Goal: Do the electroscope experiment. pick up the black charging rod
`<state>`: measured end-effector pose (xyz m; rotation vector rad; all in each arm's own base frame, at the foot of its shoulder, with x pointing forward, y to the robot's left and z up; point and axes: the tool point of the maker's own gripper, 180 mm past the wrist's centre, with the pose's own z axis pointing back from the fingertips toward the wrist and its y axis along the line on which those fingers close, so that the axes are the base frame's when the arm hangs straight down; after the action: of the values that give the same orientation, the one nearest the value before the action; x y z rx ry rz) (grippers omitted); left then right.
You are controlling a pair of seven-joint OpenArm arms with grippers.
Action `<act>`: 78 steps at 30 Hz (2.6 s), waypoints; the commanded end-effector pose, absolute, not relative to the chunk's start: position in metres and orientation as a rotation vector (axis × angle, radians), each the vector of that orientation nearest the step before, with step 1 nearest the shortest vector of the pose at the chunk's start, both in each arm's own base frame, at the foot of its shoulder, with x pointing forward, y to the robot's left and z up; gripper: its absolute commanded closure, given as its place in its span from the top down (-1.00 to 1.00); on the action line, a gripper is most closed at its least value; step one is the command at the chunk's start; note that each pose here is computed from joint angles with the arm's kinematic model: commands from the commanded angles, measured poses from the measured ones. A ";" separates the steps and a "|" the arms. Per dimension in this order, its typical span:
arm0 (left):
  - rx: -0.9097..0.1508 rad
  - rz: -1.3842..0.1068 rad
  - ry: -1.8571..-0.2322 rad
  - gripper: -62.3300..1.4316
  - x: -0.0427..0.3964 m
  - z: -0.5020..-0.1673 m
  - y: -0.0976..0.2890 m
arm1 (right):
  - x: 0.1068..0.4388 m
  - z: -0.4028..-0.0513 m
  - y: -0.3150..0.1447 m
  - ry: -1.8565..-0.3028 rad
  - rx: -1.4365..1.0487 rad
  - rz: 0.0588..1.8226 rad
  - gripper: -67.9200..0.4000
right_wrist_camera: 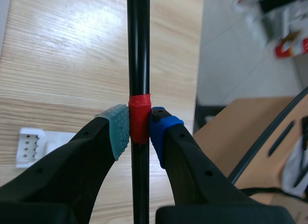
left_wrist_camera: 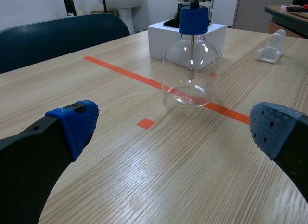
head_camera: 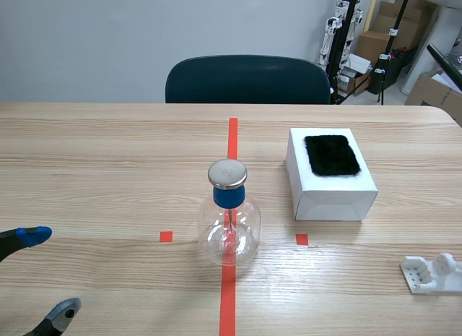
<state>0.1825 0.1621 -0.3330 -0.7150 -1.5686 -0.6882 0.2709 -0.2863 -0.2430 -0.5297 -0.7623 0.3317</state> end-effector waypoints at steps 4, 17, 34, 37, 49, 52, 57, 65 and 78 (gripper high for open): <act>-0.737 -0.681 -1.637 1.00 0.186 -0.318 0.162 | 0.262 -0.227 -0.270 -0.885 -0.661 0.510 -0.99; -0.736 -0.685 -1.633 1.00 0.185 -0.319 0.163 | 0.199 -0.206 -0.176 -1.235 -0.859 1.074 -0.99; -0.708 -0.723 -1.641 1.00 0.179 -0.320 0.162 | 0.157 -0.226 -0.102 -1.302 -0.742 1.411 -0.99; -0.706 -0.728 -1.643 1.00 0.177 -0.321 0.161 | 0.156 -0.225 -0.099 -1.321 -0.726 1.414 -0.99; -0.706 -0.728 -1.643 1.00 0.178 -0.320 0.161 | 0.150 -0.219 -0.081 -1.413 -0.651 1.452 -0.99; -0.706 -0.728 -1.643 1.00 0.178 -0.320 0.161 | 0.150 -0.211 -0.077 -1.468 -0.681 1.461 -0.99; -0.706 -0.728 -1.643 1.00 0.178 -0.321 0.161 | 0.150 -0.199 -0.073 -1.541 -0.728 1.472 -0.99; -0.692 -0.699 -1.657 1.00 0.176 -0.319 0.165 | 0.149 -0.190 -0.070 -1.592 -0.772 1.479 -0.99; -0.692 -0.696 -1.655 1.00 0.176 -0.320 0.165 | 0.149 -0.190 -0.070 -1.591 -0.772 1.479 -0.99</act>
<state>0.1748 0.1633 -0.3328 -0.6699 -1.5980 -0.6990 0.1476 -0.0703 -0.1961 -0.7548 -1.5643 1.4894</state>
